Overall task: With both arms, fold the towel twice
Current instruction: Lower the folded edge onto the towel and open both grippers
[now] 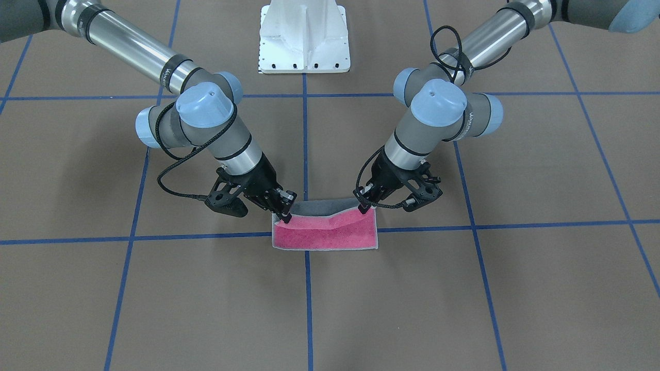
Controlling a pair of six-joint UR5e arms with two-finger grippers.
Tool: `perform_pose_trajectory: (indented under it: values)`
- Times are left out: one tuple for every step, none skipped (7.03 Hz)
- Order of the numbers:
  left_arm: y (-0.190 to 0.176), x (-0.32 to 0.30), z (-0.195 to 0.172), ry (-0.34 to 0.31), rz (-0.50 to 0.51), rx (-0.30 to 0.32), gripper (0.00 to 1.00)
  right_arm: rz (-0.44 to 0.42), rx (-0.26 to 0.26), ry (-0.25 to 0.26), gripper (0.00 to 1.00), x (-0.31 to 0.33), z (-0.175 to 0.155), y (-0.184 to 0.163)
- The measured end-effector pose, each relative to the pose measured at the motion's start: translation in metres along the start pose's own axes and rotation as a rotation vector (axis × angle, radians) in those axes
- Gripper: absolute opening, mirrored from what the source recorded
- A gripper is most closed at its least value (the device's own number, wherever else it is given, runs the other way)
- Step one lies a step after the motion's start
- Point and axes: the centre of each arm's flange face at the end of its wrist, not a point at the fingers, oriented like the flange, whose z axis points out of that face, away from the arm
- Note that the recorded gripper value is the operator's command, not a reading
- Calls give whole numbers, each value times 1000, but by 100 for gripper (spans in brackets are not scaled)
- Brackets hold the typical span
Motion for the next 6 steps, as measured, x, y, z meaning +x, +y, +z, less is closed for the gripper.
perform_pose_trajectory:
  values:
    - [-2, 5, 6, -7, -2, 2, 0, 1, 5, 2, 0, 0, 0, -4]
    - [-3, 8, 10, -11, -4, 4, 0, 3, 10, 5, 0, 0, 1, -6]
    - [-5, 9, 11, -14, -5, 5, 0, 4, 16, 7, 0, -1, 4, -8]
    - [-6, 8, 12, -17, -6, 7, 0, 5, 25, 9, 0, -3, 6, -10]
    - [-7, 8, 13, -19, -7, 8, 0, 6, 30, 11, 0, -4, 8, -11]
    - [-9, 7, 13, -21, -9, 10, 0, 6, 32, 12, 0, -4, 9, -11]
